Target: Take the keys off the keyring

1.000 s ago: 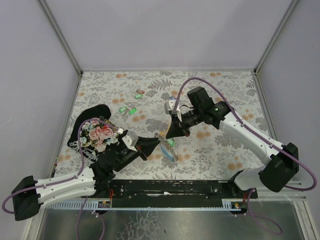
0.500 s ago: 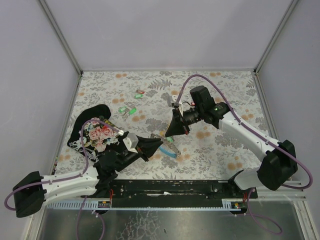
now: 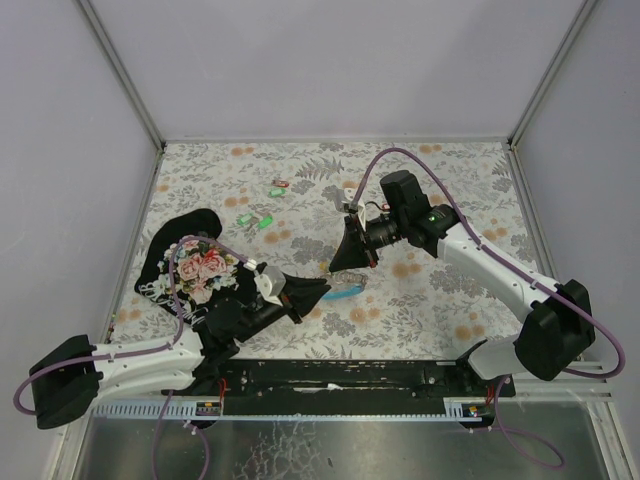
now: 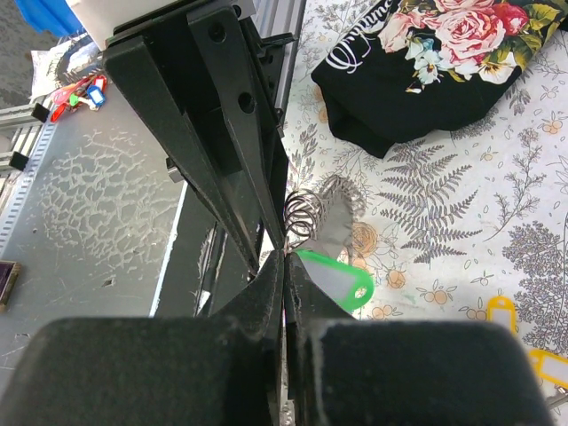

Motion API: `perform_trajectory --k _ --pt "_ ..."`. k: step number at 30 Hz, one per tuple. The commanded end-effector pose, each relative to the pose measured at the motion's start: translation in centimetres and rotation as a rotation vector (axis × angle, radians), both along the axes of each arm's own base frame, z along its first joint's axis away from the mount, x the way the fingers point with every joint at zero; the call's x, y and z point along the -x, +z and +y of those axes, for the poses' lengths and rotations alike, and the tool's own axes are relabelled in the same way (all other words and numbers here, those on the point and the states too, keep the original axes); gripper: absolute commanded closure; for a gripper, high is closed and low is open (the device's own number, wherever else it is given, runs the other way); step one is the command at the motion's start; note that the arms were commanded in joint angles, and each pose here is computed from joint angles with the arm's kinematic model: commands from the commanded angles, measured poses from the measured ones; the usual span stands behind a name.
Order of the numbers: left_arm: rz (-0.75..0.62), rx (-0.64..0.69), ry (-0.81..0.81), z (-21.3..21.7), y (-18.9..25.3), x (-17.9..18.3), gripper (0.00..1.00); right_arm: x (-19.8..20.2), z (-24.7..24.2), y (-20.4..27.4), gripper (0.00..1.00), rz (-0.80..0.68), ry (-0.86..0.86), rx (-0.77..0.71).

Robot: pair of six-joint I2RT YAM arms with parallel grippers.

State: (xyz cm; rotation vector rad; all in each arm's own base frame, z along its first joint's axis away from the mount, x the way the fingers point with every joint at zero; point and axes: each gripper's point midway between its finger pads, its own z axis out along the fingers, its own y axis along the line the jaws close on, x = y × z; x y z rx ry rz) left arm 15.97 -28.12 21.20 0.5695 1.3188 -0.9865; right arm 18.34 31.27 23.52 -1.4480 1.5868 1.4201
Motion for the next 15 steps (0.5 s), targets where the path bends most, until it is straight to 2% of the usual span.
perform_trajectory --k 1,15 --pt "-0.057 0.107 0.016 -0.01 3.9 -0.46 0.81 0.28 0.12 1.26 1.0 -0.014 0.029 -0.051" --pt "-0.05 0.087 0.064 0.11 3.59 -1.36 0.8 0.19 0.07 1.06 1.0 -0.02 0.021 -0.046"
